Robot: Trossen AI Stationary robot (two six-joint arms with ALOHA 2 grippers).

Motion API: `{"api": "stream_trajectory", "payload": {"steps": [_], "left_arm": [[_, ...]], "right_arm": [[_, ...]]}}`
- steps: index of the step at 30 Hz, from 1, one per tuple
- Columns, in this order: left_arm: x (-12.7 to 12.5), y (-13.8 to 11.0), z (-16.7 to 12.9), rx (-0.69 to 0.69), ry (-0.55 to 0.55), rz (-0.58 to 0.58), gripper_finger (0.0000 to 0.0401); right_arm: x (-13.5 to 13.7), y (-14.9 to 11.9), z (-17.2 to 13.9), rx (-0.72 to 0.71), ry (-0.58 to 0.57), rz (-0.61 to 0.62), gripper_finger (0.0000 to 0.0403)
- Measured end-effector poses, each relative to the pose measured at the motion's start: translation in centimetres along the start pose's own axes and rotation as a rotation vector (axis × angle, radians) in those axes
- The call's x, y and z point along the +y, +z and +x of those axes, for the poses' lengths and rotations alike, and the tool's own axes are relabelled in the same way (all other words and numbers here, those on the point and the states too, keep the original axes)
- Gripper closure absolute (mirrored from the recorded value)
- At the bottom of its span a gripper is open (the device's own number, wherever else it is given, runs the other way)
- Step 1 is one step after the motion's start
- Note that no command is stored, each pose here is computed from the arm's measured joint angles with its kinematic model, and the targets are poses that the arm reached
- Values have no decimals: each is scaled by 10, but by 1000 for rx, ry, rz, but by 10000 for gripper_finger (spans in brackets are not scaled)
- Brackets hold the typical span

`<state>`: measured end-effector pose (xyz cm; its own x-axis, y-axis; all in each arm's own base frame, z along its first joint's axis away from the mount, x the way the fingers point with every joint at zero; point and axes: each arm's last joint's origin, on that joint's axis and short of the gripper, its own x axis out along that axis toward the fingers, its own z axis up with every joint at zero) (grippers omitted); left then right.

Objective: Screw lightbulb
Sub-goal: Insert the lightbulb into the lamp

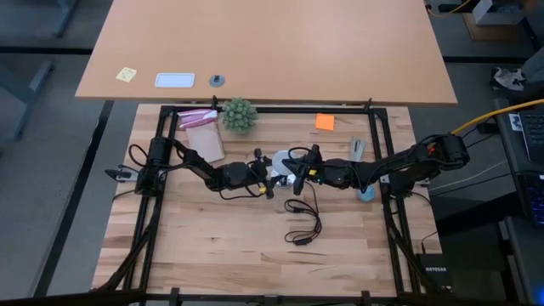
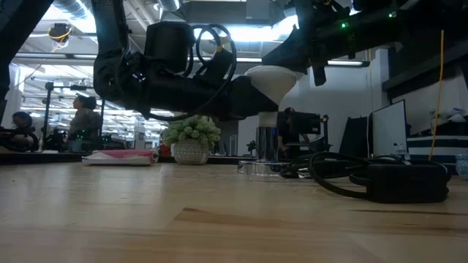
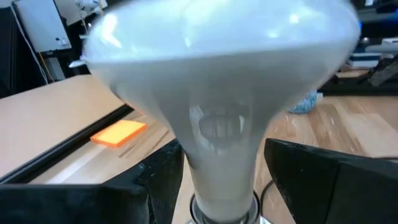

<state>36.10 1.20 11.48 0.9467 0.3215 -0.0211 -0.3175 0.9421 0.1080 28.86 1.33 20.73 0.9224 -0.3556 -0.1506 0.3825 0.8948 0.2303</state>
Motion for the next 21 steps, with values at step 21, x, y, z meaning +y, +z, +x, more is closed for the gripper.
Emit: {"api": "stream_trajectory", "payload": {"steps": [21], "left_arm": [[0, -1, 0, 12, 6, -1, 248]], "right_arm": [[0, 0, 0, -2, 1, 1, 379]]}}
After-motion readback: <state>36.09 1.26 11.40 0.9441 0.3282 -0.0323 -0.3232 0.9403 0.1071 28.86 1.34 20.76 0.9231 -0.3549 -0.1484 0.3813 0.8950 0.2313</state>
